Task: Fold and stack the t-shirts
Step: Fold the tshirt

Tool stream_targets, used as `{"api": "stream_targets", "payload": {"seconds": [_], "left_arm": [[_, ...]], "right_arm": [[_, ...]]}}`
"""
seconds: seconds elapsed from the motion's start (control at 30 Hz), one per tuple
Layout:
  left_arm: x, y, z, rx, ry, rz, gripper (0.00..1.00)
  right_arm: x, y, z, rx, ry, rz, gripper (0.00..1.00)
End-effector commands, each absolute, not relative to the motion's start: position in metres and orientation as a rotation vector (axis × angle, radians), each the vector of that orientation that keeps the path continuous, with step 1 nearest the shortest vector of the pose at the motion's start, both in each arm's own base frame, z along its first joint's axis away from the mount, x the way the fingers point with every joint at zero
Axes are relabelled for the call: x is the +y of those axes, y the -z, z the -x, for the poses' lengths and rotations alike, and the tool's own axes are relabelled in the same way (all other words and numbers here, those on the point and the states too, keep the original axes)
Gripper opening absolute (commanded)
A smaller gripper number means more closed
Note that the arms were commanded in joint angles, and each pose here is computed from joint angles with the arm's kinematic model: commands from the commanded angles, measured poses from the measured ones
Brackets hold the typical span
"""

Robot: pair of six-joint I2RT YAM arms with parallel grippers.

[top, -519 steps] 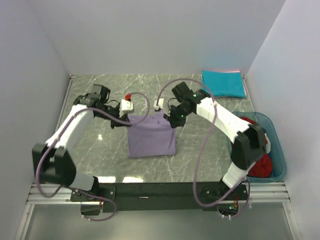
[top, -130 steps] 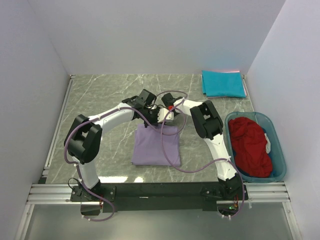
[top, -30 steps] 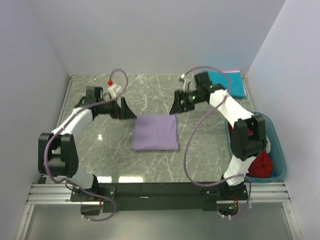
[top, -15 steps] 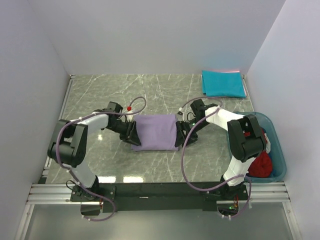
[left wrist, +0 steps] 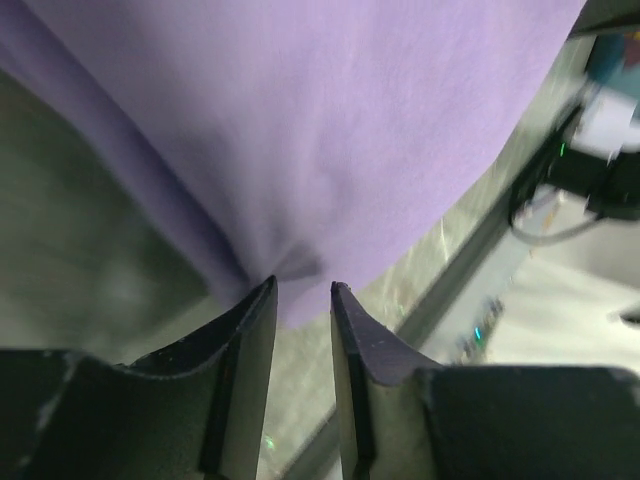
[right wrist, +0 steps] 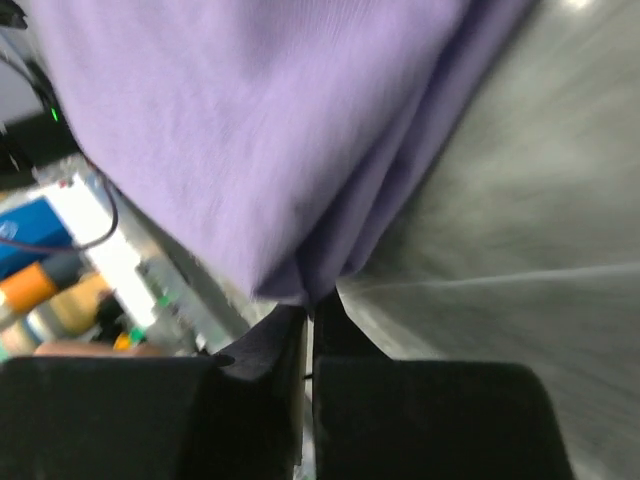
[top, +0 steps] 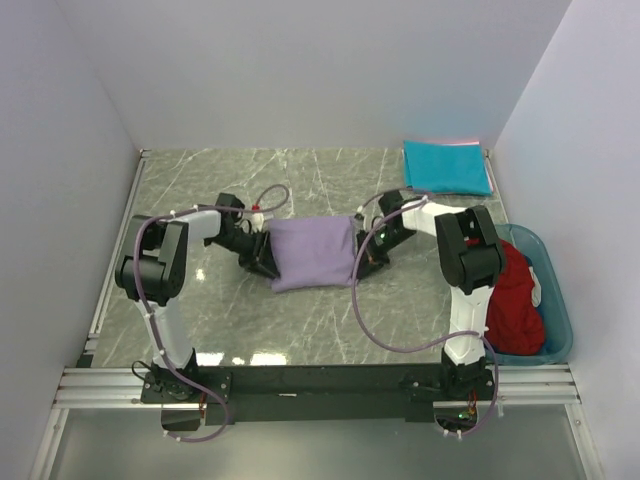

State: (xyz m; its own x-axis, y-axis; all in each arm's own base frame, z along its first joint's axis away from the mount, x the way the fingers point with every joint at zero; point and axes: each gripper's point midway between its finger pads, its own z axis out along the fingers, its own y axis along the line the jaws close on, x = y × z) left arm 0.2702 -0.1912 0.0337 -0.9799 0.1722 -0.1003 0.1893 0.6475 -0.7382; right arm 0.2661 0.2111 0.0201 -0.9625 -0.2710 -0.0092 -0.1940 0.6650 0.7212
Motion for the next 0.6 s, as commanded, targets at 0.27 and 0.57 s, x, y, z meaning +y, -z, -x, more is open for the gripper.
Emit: {"api": "stream_targets", "payload": {"seconds": [0.27,0.57], "left_arm": [[-0.178,-0.056,-0.291,2.701,1.249,-0.308,0.44],[-0.197,-0.040,-0.246,2.769,1.233,-0.385,0.54]], "right_arm": [[0.203,-0.052,-0.313,-2.928,1.255,-0.432,0.36],[0.208,-0.038,-0.307,-2.918,1.256,-0.432,0.34]]}}
